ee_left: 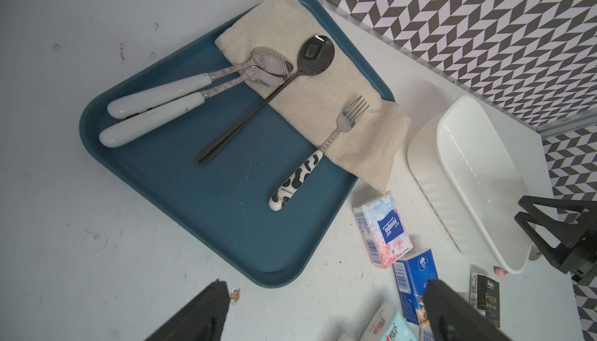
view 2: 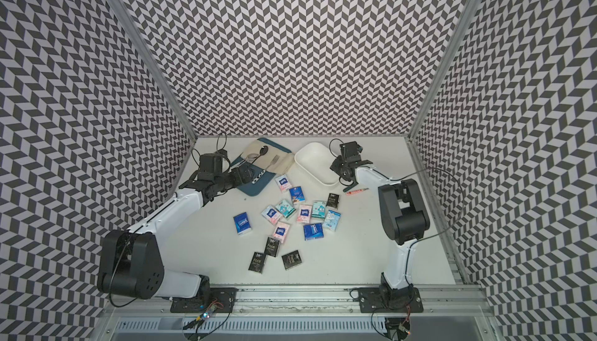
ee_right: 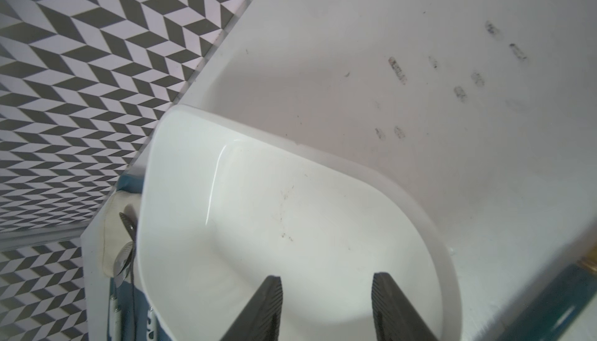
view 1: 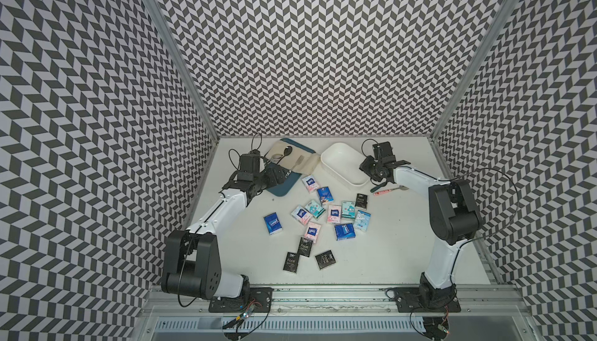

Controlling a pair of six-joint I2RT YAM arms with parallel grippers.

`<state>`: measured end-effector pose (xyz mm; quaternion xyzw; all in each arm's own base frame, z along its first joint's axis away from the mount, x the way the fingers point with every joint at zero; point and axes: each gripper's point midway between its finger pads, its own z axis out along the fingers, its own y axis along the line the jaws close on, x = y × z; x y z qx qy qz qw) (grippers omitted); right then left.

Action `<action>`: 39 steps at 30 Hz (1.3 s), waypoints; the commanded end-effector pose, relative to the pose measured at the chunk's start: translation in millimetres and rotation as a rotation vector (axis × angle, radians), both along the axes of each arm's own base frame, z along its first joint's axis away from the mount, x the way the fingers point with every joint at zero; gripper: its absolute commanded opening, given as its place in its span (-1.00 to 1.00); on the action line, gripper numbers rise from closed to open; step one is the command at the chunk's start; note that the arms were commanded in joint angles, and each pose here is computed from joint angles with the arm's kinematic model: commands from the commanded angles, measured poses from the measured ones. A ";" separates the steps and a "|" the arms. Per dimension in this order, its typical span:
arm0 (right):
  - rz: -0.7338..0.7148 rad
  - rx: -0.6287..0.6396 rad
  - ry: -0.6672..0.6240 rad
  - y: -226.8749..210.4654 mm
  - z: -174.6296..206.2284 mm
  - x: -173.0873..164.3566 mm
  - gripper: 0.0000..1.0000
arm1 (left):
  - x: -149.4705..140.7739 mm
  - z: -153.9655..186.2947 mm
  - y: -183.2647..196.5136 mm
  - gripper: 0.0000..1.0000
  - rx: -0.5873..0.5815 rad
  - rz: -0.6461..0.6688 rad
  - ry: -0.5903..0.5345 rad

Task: Put the pocket tissues into the storage box
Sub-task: Move the storage box to the center of the board, then pick up the pocket tissues from the center of the board.

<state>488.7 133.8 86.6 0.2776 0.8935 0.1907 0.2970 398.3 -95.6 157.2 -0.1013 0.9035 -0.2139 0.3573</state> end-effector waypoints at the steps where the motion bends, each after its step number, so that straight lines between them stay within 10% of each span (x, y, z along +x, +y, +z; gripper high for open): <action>1: -0.047 -0.083 0.016 -15.7 4.1 -12.0 0.01 | -5.8 -3.1 -2.8 0.99 -0.003 -0.026 0.020; 13: 0.084 -0.194 0.051 -27.9 12.0 -37.6 0.04 | -8.3 -4.1 -8.3 0.99 -0.032 -0.046 0.030; 25: 0.577 -0.264 -0.158 85.3 81.6 -59.8 0.32 | 3.1 -13.2 -25.9 0.99 -0.147 -0.070 0.063; 39: 0.898 -0.351 -0.018 181.1 16.8 -98.4 0.66 | 4.2 -20.0 -10.8 0.99 -0.186 -0.038 0.090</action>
